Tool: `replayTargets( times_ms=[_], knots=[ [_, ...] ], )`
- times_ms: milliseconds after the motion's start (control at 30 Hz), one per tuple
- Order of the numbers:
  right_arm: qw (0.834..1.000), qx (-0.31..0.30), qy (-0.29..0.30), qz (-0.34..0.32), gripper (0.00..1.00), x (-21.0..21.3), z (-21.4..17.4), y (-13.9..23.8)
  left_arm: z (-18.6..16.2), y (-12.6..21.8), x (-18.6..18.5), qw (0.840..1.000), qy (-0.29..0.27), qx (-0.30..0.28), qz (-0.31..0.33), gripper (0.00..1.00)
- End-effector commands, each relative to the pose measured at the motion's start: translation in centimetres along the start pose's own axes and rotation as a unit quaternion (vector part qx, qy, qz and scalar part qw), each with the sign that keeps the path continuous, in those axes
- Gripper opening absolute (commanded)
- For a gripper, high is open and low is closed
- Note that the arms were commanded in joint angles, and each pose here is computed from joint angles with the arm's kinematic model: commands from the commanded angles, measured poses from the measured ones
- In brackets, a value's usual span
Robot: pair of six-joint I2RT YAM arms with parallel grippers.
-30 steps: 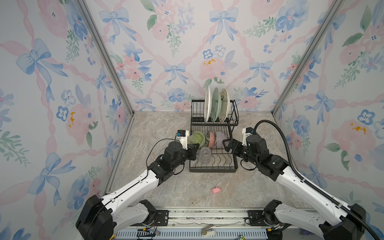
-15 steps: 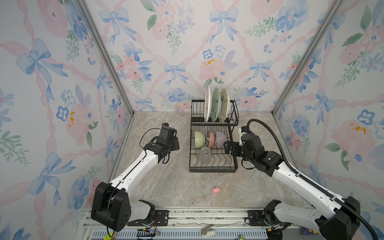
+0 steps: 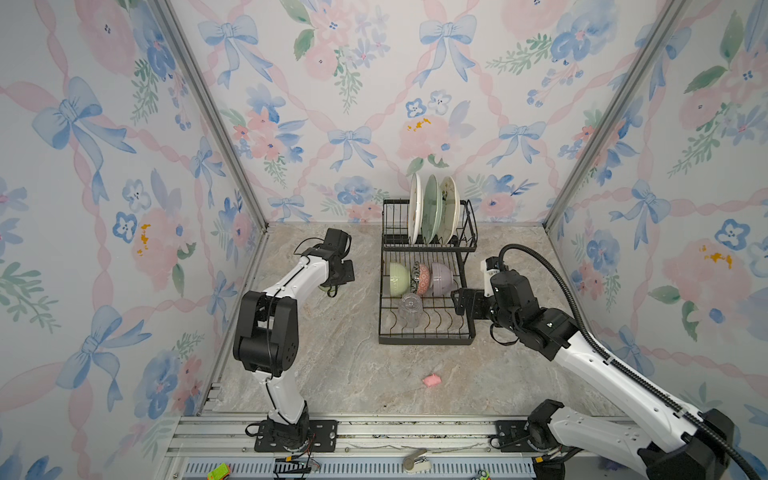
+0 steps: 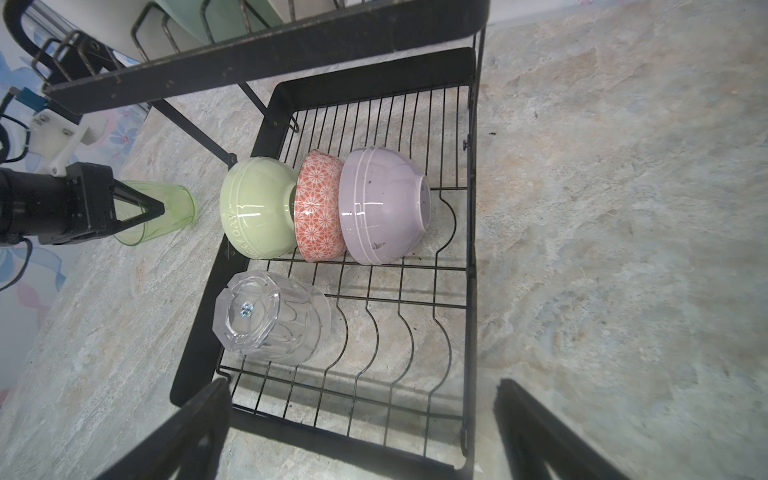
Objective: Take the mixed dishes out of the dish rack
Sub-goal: 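Carry the green cup with the left gripper beside the rack and lower it, then release the green cup upright on the table with the left gripper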
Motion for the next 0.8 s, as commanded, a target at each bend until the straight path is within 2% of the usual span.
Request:
replayTargets(
  times_ms=[0,200,233,267,300,433,767],
  knots=[
    [1.000,0.019,0.006,-0.004,1.00,-0.6,-1.1,0.3,0.1,-1.2,0.3,0.999,-0.017,0.037,0.006,0.00],
    [0.999,0.033,0.012,-0.003,1.00,-0.6,-1.6,0.1,1.2,-2.0,0.5,0.999,-0.025,0.043,0.018,0.00],
    [0.999,0.035,0.012,-0.002,1.00,-0.6,-1.7,0.0,1.6,-1.9,0.5,0.999,-0.026,0.038,0.019,0.09],
    [0.999,0.038,0.012,-0.002,1.00,-0.6,-1.7,-0.1,1.9,-1.8,0.4,0.999,-0.028,0.034,0.019,0.26],
    [0.999,0.039,0.011,-0.001,1.00,-0.5,-1.7,-0.1,2.3,-1.6,0.3,0.999,-0.030,0.028,0.020,0.49],
    [0.999,0.044,0.008,0.007,1.00,-0.2,-1.8,-0.6,4.1,-0.6,0.0,0.999,-0.037,-0.002,0.025,0.68],
    [0.998,0.057,-0.007,0.029,1.00,0.9,-2.2,-1.7,10.0,3.2,-1.2,0.994,-0.052,-0.091,0.020,0.74]
  ],
)
Point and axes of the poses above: each gripper's point midway between its finger pads, its own y axis back along the fingers, its own x axis along the line the jaws close on, z = x × y, the point moved 4 cm from there along y, back along the fingers, and after that the axes turned 5 degrees about y, right-handed, at the moved point
